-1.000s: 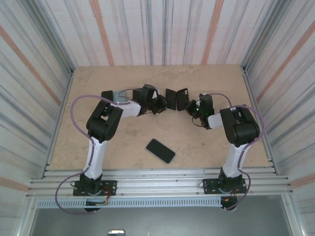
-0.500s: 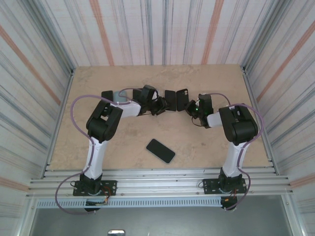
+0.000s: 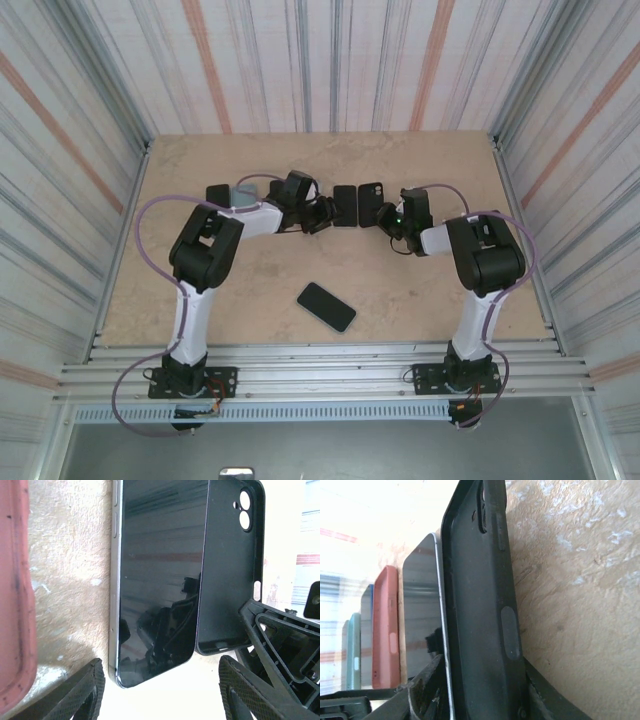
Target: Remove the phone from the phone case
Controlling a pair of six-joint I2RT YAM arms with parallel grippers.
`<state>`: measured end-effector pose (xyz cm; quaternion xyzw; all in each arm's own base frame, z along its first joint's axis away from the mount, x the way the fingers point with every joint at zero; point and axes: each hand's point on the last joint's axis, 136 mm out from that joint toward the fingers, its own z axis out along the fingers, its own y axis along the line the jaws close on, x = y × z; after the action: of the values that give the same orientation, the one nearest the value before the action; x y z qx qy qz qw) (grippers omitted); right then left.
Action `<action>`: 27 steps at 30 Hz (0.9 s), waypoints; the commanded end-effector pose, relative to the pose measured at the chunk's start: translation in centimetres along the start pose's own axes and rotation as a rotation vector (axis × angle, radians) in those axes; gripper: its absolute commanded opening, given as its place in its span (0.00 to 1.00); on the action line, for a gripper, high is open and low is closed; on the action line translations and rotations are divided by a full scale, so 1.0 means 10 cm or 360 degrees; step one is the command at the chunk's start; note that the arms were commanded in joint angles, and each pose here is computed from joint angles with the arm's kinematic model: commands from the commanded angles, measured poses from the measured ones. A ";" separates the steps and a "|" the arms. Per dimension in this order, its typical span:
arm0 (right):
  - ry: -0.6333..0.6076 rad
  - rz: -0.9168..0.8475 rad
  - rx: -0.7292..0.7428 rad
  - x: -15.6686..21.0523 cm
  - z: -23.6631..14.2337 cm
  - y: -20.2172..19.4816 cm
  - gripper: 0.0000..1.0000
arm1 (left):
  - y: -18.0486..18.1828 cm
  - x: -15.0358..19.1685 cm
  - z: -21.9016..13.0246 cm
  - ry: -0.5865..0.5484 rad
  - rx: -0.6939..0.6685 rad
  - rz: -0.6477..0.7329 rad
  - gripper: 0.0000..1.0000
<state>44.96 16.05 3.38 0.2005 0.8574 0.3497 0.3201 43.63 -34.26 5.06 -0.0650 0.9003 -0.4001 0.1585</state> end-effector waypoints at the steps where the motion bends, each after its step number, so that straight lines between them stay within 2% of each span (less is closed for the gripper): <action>1: -0.0032 -0.0105 0.0054 -0.08 -0.08 0.07 0.43 | -0.16 -0.12 -0.19 -0.0054 -0.0004 0.0089 0.64; 10: -0.0037 -0.0342 0.0206 -0.13 -0.22 0.15 0.54 | -0.46 -0.26 -0.52 -0.0146 0.0029 0.0224 0.66; 15: -0.0054 -0.0373 0.0252 -0.17 -0.27 0.09 0.57 | -0.63 -0.28 -0.70 -0.0167 0.0062 0.0295 0.67; 19: -0.0056 -0.0492 0.0325 -0.22 -0.38 0.10 0.61 | -0.74 -0.28 -0.93 -0.0189 0.0090 0.0382 0.71; 23: -0.0030 -0.0672 0.0347 -0.23 -0.53 0.21 0.66 | -0.77 -0.20 -1.17 -0.0158 0.0028 0.0532 0.79; 27: 0.0013 -0.0827 0.0241 -0.10 -0.71 0.41 0.72 | -0.75 -0.14 -1.49 -0.0201 -0.0020 0.0644 0.96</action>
<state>42.52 14.20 8.82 0.0568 0.9057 0.2023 0.3682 41.57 -30.49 18.87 0.0540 0.8828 -0.3776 0.2742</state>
